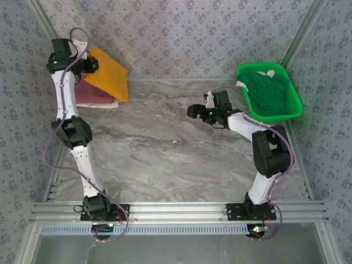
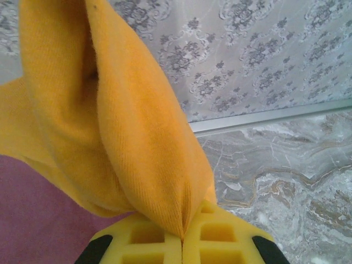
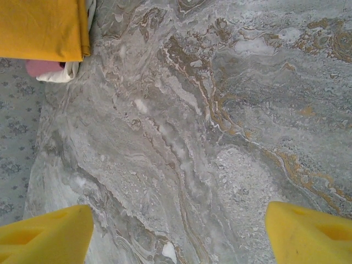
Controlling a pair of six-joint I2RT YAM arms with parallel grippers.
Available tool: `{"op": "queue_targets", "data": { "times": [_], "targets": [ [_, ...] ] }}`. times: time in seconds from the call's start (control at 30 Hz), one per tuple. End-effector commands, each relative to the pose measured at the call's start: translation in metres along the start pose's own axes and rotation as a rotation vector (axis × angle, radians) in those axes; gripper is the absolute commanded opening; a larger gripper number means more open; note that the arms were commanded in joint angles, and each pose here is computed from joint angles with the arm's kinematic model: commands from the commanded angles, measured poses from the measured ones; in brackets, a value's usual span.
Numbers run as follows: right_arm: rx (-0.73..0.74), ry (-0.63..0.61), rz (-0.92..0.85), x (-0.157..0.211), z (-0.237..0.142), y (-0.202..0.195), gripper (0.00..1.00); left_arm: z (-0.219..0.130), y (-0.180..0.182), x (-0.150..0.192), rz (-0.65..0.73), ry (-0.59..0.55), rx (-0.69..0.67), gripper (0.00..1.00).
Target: Fold and stack the t-shirts
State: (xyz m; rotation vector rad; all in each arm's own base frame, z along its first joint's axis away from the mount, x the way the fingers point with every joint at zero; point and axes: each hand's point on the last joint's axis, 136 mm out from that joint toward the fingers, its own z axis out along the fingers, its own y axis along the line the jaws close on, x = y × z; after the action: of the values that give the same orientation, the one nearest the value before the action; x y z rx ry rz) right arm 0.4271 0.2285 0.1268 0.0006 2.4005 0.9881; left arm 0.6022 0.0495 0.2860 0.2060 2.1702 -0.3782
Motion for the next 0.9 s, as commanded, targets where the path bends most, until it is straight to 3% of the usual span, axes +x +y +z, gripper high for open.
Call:
{"op": "queue_targets", "data": {
  "times": [0.0, 0.13, 0.27, 0.3, 0.4, 0.47, 0.6, 0.67, 0.77, 0.87],
  "targets": [
    [0.020, 0.007, 0.023, -0.002, 0.003, 0.000, 0.84, -0.008, 0.006, -0.019, 0.020, -0.075, 0.012, 0.00],
    [0.021, 0.017, 0.028, 0.001, 0.005, 0.000, 0.85, -0.003, 0.029, -0.011, 0.003, -0.074, -0.004, 0.00],
    [0.024, 0.017, 0.023, 0.001, 0.003, 0.001, 0.85, 0.006, 0.068, 0.004, 0.047, -0.037, -0.140, 0.00],
    [0.025, 0.014, 0.021, 0.000, 0.002, 0.001, 0.85, 0.008, 0.081, 0.009, 0.074, -0.017, -0.208, 0.05],
    [0.021, 0.012, 0.018, 0.000, 0.000, 0.004, 0.86, 0.007, 0.111, 0.011, 0.163, 0.016, -0.379, 0.40],
    [0.002, -0.009, 0.001, -0.011, -0.002, 0.014, 0.86, -0.005, 0.132, 0.003, 0.191, 0.022, -0.549, 0.41],
    [-0.004, -0.012, -0.007, -0.012, 0.000, 0.017, 0.86, -0.052, 0.147, -0.029, 0.146, -0.062, -0.765, 0.64],
    [-0.005, -0.016, -0.011, -0.012, 0.000, 0.018, 0.86, -0.070, 0.136, -0.042, 0.099, -0.115, -0.745, 0.71],
    [-0.003, -0.033, -0.033, -0.017, -0.002, 0.020, 0.87, -0.086, 0.108, -0.060, 0.023, -0.197, -0.606, 0.81],
    [0.025, -0.061, -0.086, -0.022, -0.011, 0.021, 0.87, -0.086, 0.078, -0.064, -0.060, -0.237, -0.470, 0.84]
  ]
}}
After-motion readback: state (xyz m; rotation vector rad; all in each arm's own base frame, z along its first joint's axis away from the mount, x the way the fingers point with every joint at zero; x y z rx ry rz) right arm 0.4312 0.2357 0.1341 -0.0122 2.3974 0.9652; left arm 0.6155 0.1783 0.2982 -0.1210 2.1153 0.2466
